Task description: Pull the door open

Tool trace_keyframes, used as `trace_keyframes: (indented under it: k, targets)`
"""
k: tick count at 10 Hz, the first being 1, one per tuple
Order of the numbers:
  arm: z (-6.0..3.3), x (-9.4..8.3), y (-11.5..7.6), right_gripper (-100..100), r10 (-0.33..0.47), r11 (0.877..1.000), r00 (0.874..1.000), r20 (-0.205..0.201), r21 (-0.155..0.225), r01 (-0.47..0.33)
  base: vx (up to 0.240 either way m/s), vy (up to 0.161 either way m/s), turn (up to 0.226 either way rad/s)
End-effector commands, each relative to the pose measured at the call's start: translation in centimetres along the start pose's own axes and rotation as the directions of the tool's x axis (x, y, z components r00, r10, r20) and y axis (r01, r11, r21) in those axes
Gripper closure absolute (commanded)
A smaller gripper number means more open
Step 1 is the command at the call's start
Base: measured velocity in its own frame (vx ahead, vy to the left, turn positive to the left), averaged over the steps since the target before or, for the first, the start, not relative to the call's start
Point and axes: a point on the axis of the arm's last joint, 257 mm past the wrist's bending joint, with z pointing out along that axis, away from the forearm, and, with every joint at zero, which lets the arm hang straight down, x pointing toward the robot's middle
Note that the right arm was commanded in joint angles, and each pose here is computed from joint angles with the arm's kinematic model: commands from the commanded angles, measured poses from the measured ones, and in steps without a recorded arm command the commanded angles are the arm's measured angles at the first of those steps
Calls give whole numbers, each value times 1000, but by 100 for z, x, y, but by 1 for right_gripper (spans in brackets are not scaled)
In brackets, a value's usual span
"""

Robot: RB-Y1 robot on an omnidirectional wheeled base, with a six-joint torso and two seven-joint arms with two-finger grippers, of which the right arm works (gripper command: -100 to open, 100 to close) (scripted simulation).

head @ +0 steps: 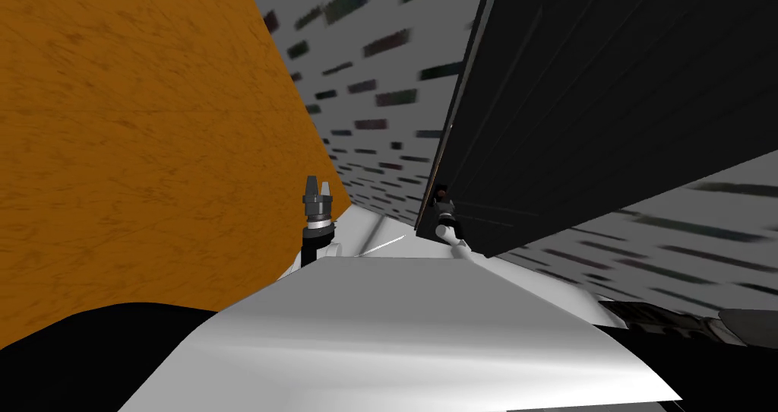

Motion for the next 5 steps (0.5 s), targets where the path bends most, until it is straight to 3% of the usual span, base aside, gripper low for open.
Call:
trace_keyframes:
  k: [1,4,5]
  targets:
    - [-11,-19,265,-100,3,1000,1000,0,-28,-3,216,26,152]
    - [-11,-12,691,-100,4,998,1000,-2,-69,-4,179,-9,133]
    - [-16,-24,587,-100,3,998,1000,-1,-58,-3,88,-13,37]
